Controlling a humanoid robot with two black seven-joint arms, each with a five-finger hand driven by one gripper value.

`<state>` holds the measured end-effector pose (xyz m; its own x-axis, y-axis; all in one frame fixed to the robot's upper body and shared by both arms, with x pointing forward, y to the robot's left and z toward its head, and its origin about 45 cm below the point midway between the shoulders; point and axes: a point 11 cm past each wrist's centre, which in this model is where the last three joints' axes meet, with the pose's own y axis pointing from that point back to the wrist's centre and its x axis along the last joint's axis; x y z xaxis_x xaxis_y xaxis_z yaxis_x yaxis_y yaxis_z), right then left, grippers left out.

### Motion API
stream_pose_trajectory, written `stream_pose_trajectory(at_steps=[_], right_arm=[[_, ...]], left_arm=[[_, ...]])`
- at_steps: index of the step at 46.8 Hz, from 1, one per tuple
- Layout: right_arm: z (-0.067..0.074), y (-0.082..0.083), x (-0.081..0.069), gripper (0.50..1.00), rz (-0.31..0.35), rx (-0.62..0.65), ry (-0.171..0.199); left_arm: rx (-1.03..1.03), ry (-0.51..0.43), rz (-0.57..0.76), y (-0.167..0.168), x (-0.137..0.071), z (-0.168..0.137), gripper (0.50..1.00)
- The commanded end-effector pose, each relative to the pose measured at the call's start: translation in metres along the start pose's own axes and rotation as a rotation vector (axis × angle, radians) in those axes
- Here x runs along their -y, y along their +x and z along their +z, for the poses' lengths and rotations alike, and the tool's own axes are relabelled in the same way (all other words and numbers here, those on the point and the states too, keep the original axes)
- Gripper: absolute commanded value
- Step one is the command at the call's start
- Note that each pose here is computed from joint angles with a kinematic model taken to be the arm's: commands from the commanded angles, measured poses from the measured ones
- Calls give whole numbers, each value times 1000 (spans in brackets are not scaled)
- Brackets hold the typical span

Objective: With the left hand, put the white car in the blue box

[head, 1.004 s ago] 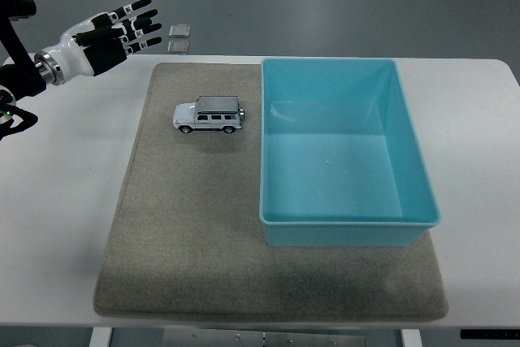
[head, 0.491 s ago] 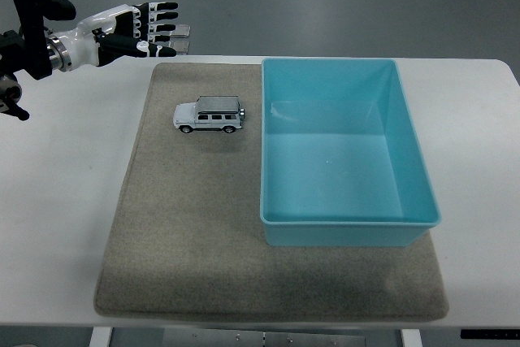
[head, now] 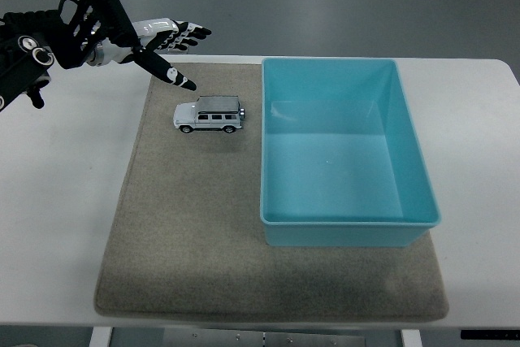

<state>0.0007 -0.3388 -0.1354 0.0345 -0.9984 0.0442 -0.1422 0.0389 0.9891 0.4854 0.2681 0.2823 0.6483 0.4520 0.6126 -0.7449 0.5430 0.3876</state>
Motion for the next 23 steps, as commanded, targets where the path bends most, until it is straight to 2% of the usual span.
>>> stream_pose_trajectory(at_steps=[1, 12, 23], right_arm=[[0, 0, 0, 936, 1, 0, 0], [0, 0, 0, 936, -1, 0, -2], [0, 0, 0, 936, -1, 0, 0]], left_arm=[[66, 13, -19, -15, 14, 5, 984], [237, 25, -84, -42, 30, 15, 981], [321, 49, -109, -50, 32, 11, 973]])
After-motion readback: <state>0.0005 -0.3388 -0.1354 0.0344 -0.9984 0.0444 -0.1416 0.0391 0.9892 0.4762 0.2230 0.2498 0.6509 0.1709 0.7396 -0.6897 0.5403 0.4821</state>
